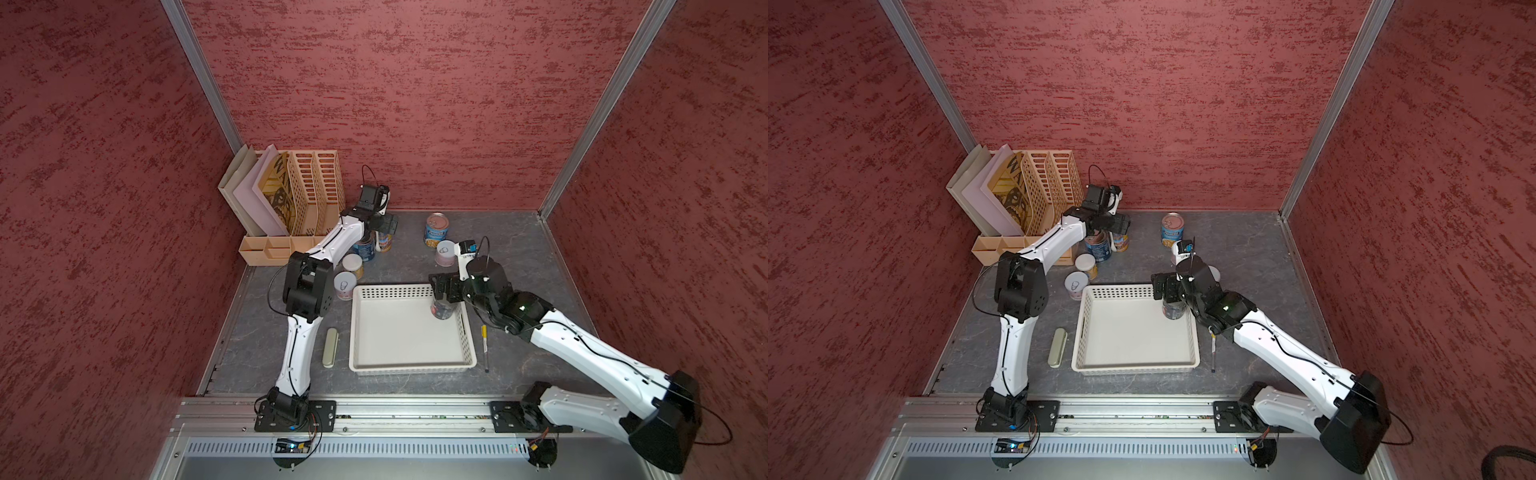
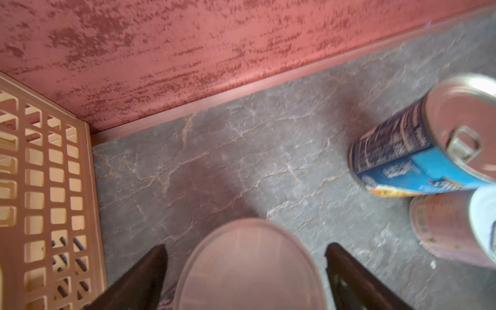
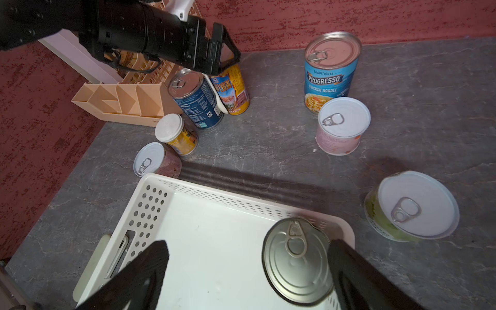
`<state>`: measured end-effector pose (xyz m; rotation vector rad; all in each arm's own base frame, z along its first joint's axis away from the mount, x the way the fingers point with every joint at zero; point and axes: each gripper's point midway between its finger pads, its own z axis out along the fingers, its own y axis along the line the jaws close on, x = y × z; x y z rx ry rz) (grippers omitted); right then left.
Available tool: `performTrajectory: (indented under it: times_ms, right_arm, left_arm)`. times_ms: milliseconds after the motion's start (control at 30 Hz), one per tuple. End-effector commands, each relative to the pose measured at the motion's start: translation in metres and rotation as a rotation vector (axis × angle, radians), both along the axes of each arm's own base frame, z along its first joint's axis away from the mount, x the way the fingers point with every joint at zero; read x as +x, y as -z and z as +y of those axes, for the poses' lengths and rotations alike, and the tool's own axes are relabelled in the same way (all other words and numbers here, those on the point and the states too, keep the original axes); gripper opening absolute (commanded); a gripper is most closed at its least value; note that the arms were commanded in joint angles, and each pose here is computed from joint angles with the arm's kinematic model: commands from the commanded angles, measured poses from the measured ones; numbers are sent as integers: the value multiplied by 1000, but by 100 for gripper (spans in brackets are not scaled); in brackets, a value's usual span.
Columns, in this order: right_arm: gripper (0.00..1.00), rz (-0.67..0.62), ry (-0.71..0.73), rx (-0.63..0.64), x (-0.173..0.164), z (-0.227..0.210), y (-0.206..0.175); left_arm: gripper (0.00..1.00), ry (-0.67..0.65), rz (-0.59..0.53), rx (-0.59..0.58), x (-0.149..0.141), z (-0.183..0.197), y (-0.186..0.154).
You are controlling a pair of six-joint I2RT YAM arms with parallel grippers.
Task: Put the canned food in the basket
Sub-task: Pick up the canned food from the center of the board.
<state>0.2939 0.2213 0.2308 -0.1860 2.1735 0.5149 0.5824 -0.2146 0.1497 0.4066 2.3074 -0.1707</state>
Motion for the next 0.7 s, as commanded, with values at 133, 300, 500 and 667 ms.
performTrajectory:
  times_ms: [133, 300, 500, 667]
  right_arm:
    - [98, 6, -18, 13, 0, 7, -4]
    - [98, 5, -15, 13, 0, 6, -5]
    - [98, 3, -15, 14, 0, 6, -6]
    - [98, 0, -14, 19, -1, 5, -8]
  left_arm:
    - [81, -2, 54, 17, -2, -1, 16]
    - [77, 8, 70, 23, -7, -4, 21]
    - [53, -4, 64, 33, -7, -4, 19]
    - [39, -13, 45, 35, -9, -8, 6]
